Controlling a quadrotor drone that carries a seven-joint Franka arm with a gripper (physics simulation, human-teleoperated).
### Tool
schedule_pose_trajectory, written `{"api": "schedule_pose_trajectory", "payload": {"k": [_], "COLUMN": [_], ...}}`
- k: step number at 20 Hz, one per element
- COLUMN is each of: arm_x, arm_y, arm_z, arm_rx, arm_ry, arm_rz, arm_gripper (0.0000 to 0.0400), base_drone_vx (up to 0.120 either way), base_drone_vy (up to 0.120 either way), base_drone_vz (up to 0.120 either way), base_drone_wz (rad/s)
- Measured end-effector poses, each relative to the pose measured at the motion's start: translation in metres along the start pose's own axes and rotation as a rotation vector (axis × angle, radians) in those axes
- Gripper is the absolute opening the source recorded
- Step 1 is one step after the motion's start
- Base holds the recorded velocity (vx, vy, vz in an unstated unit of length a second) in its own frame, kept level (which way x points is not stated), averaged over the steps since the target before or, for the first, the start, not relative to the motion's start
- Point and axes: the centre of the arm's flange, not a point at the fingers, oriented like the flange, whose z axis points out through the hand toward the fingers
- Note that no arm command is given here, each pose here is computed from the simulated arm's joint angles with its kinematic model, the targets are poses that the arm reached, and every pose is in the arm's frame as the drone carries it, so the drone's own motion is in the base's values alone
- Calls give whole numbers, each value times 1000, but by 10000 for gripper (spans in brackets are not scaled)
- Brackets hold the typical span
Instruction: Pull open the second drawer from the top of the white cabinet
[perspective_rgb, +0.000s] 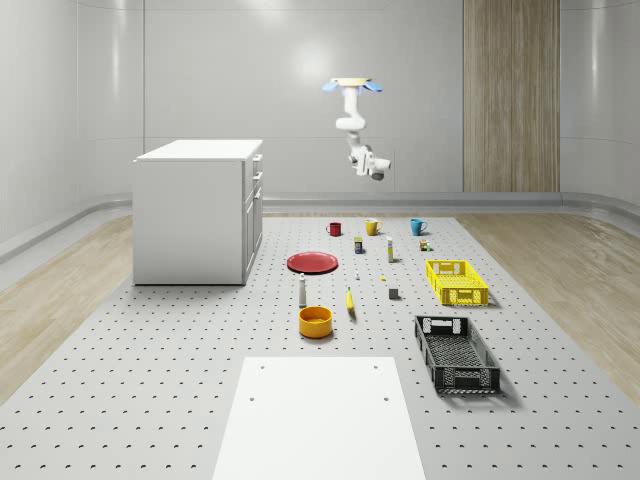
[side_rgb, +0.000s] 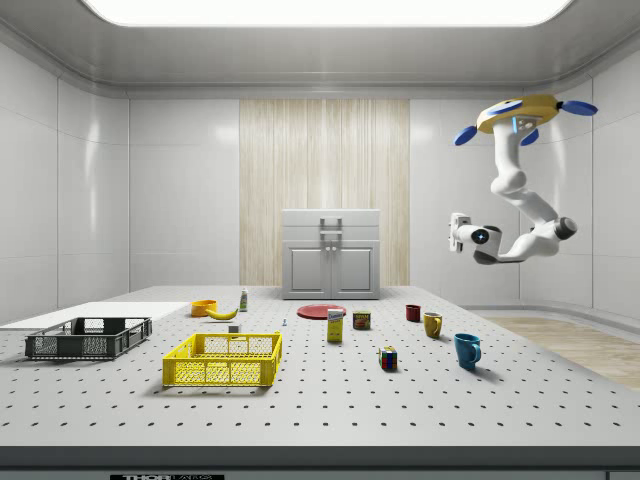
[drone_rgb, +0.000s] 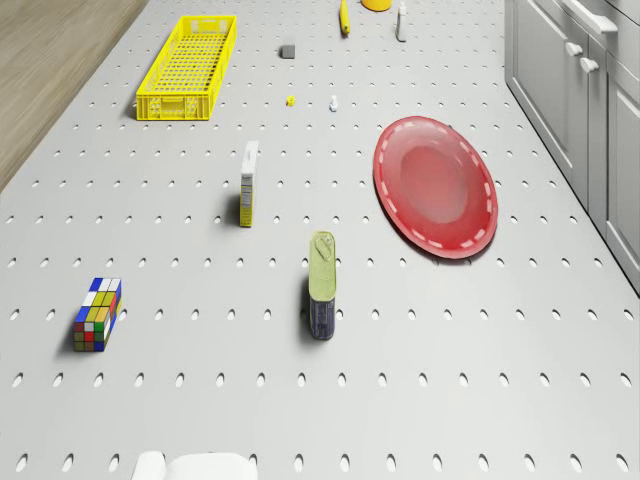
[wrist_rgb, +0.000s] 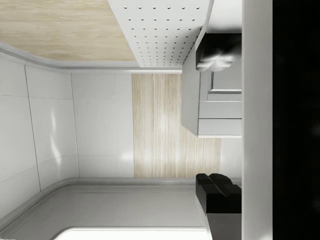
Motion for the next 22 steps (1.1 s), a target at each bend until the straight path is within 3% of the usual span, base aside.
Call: {"api": "schedule_pose_trajectory", "payload": {"k": [22], "arm_x": [6], "arm_y": [6], "arm_z": [0], "arm_rx": [59], "arm_ry": [-61], "arm_rz": [2], "arm_gripper": [300], "base_drone_vx": [120], "base_drone_vy": [-120], "base_drone_vz": [0], "base_drone_wz": [0]}}
